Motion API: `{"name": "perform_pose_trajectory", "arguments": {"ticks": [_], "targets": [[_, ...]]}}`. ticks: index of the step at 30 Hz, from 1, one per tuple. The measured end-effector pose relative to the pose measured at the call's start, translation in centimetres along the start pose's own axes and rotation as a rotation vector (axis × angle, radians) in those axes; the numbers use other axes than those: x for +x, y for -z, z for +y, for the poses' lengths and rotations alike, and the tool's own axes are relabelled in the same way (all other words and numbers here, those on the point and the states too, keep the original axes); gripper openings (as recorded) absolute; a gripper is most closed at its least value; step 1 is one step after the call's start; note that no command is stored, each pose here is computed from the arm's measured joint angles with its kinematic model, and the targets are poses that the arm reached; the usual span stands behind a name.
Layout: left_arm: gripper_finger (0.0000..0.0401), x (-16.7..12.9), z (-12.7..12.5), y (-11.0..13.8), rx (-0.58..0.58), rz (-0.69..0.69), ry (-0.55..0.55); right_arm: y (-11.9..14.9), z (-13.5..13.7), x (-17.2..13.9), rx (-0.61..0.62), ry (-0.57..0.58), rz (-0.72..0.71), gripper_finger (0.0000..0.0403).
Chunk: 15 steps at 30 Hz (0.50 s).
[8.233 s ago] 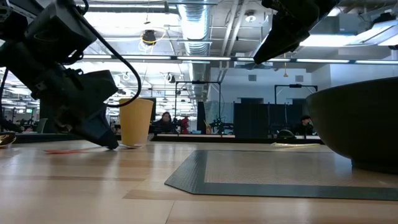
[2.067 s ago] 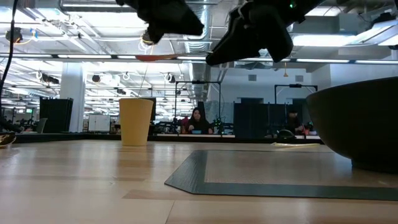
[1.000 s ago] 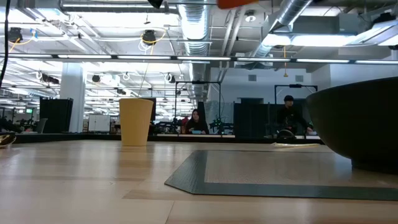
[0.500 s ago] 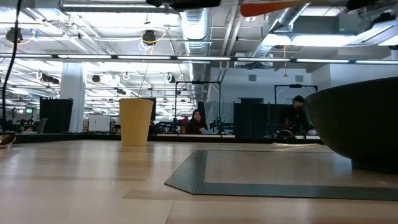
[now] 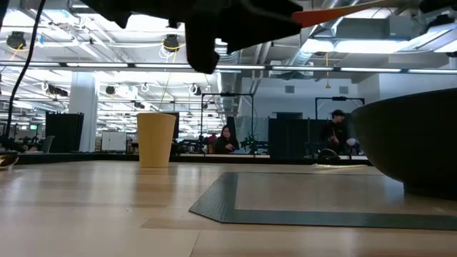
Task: Pick & Place Utensil
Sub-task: Put the orange silver fork into the black bowl on the table placemat
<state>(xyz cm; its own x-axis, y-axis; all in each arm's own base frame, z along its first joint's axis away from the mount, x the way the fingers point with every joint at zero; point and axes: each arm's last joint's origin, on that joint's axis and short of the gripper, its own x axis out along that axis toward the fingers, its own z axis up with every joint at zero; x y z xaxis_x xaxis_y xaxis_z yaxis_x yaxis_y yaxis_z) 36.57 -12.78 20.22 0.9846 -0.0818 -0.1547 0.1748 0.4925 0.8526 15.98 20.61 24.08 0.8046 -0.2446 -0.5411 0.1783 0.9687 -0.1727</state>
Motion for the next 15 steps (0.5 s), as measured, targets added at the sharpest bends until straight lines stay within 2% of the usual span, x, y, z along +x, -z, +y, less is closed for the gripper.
{"name": "perform_pose_trajectory", "arguments": {"ticks": [4, 11, 15], "targets": [[0.0184, 0.0, 0.2, -0.3, -0.002, -0.023, -0.030, 0.0, 0.0, 0.0, 0.000, -0.001, 0.001, 0.0072], [0.0182, -0.3, 1.2, -0.3, -0.129, -0.042, -0.045, 0.0, 0.0, 0.0, -0.002, -0.001, 0.002, 0.0072], [0.0182, -0.2, 1.5, 0.0, -0.136, -0.035, -0.049, 0.0, 0.0, 0.0, -0.003, -0.001, 0.001, 0.0072]]}}
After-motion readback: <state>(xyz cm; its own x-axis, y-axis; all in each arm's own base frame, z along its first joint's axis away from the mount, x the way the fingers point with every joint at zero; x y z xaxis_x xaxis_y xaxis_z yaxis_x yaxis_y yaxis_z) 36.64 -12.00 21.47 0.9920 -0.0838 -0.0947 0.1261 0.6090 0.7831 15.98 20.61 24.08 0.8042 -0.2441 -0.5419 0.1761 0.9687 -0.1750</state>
